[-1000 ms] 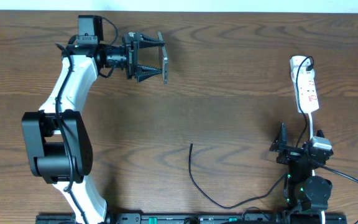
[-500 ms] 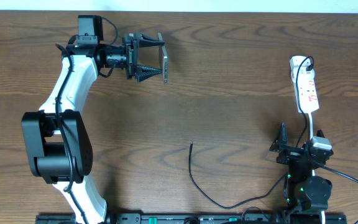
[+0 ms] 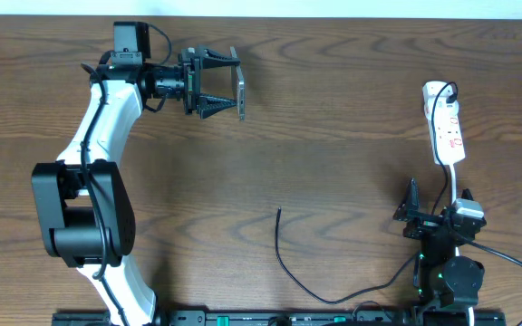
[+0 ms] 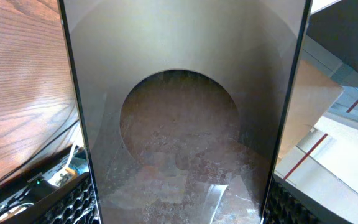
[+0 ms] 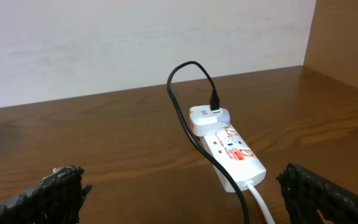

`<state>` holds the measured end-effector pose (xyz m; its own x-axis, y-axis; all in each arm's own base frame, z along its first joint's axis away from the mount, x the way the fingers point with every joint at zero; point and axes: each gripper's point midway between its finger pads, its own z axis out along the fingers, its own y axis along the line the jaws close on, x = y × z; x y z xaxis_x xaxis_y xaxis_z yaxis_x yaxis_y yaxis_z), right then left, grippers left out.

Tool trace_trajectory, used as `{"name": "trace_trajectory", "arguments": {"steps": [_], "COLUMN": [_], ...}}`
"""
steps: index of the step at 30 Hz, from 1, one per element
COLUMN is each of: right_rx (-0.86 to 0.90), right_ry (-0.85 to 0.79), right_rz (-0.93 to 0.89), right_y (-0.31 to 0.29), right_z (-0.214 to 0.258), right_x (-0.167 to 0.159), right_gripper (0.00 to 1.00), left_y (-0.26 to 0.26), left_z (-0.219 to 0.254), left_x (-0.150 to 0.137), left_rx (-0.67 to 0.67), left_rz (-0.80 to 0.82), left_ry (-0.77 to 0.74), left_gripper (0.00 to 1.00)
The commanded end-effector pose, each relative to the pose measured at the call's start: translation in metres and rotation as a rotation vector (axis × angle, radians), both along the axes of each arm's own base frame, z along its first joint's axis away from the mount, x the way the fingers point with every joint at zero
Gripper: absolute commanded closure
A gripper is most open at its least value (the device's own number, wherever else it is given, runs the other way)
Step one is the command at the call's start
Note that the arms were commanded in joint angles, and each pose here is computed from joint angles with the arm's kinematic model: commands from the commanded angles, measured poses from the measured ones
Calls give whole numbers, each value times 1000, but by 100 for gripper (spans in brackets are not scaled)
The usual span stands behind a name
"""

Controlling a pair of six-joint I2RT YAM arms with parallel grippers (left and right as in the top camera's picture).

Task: Plug charger to phone and switch on socket
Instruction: 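Hold the phone raised with the left gripper, then move the right gripper from the power strip toward the held phone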

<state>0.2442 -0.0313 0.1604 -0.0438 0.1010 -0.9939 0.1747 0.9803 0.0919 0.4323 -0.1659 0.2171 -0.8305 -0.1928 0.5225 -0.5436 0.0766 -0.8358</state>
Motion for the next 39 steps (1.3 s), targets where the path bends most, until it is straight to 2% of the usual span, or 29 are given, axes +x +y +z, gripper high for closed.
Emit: {"name": "trace_trajectory", "arguments": {"steps": [1,18,24,29,39], "right_rx": [-12,-11,-11,-8,48], "right_ry": [1,2,0,-19,-41], "right_rz": [-1,-1,3,75,187], "right_y": [-1,-1,0,12,32], "right_z": [0,0,0,5,46], "right_x": [0,0,0,2,-8], "right_gripper": [1,1,1,1,1], "left_y": [1,1,2,4,8], "left_z": [20,22,15,10,-1], "left_x": [-2,0,5,9,19], "left_rx": [-50,-49,-5,32,113], "left_rz": [-28,-28,-5,9,53], "left_ry": [-32,-56,-96,-143,-174], "left_gripper": [93,93,93,93,93]}}
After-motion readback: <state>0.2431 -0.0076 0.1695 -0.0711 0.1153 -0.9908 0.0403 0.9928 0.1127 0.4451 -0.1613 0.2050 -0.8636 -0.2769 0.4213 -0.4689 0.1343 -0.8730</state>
